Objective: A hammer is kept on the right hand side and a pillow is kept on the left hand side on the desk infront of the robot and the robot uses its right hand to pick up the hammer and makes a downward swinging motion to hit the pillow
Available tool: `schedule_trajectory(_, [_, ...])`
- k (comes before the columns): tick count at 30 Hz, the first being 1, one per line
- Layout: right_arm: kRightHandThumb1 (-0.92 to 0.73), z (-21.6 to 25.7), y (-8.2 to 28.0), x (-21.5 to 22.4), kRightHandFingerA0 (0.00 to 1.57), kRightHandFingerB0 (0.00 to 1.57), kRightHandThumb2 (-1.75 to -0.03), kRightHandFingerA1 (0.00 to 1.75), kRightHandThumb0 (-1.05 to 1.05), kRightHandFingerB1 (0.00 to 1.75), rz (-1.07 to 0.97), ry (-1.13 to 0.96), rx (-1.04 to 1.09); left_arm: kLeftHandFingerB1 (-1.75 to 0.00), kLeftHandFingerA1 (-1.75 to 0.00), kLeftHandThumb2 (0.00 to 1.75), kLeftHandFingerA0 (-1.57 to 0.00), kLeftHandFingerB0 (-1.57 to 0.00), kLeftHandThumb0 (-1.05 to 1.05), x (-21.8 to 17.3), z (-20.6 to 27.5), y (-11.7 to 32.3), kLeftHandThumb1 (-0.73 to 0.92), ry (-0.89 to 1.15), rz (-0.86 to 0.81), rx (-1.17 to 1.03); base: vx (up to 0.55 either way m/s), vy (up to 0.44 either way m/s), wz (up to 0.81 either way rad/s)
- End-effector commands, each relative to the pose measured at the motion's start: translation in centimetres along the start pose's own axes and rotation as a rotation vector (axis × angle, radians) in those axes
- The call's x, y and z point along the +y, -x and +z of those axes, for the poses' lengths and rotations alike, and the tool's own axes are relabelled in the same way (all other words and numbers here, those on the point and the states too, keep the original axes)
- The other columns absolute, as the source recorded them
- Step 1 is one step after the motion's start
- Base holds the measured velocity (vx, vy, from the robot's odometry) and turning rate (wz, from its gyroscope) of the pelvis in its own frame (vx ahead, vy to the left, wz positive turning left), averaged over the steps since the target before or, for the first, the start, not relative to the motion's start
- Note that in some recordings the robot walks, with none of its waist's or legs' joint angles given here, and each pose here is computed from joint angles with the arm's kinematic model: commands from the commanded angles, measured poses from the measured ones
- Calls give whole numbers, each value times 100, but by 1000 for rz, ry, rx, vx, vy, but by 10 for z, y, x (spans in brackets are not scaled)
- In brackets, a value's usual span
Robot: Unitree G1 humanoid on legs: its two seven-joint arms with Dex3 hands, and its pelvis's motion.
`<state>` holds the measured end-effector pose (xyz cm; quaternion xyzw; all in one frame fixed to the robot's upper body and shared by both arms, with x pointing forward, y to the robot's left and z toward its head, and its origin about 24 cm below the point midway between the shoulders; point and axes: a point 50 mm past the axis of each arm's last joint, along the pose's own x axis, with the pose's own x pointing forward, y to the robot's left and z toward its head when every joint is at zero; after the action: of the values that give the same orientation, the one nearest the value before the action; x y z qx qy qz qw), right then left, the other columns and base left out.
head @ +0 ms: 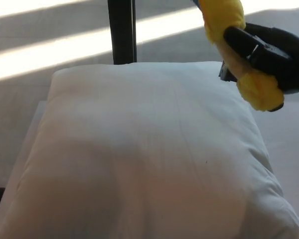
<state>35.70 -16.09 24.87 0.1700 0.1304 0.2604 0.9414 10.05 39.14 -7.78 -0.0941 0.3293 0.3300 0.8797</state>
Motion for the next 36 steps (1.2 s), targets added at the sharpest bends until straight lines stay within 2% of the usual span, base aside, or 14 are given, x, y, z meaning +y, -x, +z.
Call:
schedule_trajectory(1, [-56, 42, 38, 60, 95, 76, -103, 175, -34, 160, 427, 14, -56, -46, -53, 62, -68, -62, -62, 6, 8, 4, 72, -48, -43, -87, 0, 0, 0])
schedule_trajectory(6, [-54, 36, 38, 58, 97, 76, -115, 175, -31, 159, 391, -3, -23, -46, -52, 62, -63, -60, -62, 7, 8, 4, 72, -42, -46, -76, 0, 0, 0])
schedule_trajectory(10, [-61, 17, 32, 53, 100, 81, -102, 175, -36, 155, 361, -3, 40, -46, -54, 62, -66, -61, -62, 6, 9, 4, 72, -49, -49, -83, 0, 0, 0])
schedule_trajectory(12, [-50, -3, 26, 47, 103, 77, -121, 175, -32, 165, 317, 4, 104, -46, -52, 62, -65, -60, -60, 5, 9, 3, 73, -43, -48, -83, 0, 0, 0])
schedule_trajectory(13, [-53, -21, 24, 43, 104, 76, -123, 175, -31, 166, 281, 25, 156, -46, -52, 62, -66, -61, -60, 5, 9, 3, 73, -40, -46, -78, 0, 0, 0])
schedule_trajectory(17, [-57, -57, 21, 30, 105, 74, -114, 175, -36, 170, 189, 62, 295, -46, -54, 62, -65, -60, -61, 5, 10, 3, 73, -45, -50, -82, 0, 0, 0])
schedule_trajectory(20, [-64, -96, 18, 5, 106, 74, -108, 175, -38, 175, 128, -41, 478, -46, -51, 62, -64, -60, -61, 6, 11, 3, 72, -47, -50, -80, 0, 0, 0])
schedule_trajectory(24, [-66, -120, 21, -16, 107, 75, -103, 175, -38, 171, 17, 43, 555, -45, -51, 62, -64, -58, -61, 5, 13, 2, 72, -33, -50, -80, 0, 0, 0])
schedule_trajectory(25, [-62, -132, 23, -26, 107, 73, -111, 175, -39, 175, -42, 92, 615, -46, -51, 62, -63, -58, -61, 5, 13, 2, 71, -39, -55, -86, 0, 0, 0])
schedule_trajectory(28, [-62, -146, 27, -39, 104, 70, -116, 175, -35, 175, -99, 139, 658, -45, -53, 62, -65, -59, -61, 5, 16, 2, 72, -42, -60, -88, 0, 0, 0])
schedule_trajectory(30, [-51, -162, 32, -58, 106, 71, -132, 175, -36, 175, -167, 179, 698, -45, -54, 62, -66, -58, -61, 5, 16, 1, 73, -46, -60, -87, 0, 0, 0])
schedule_trajectory(31, [-49, -163, 33, -60, 105, 69, -133, 175, -36, 175, -180, 187, 700, -45, -53, 62, -66, -57, -60, 4, 17, 1, 73, -48, -60, -87, 0, 0, 0])
schedule_trajectory(35, [-57, -169, 34, -72, 105, 72, -124, 175, -35, 175, -255, 209, 727, -45, -54, 62, -64, -57, -61, 4, 18, 1, 73, -53, -62, -91, 0, 0, 0])
schedule_trajectory(36, [-66, -171, 34, -75, 105, 69, -113, 175, -36, 175, -279, 185, 745, -45, -54, 62, -64, -57, -62, 4, 18, 1, 72, -50, -62, -90, 0, 0, 0])
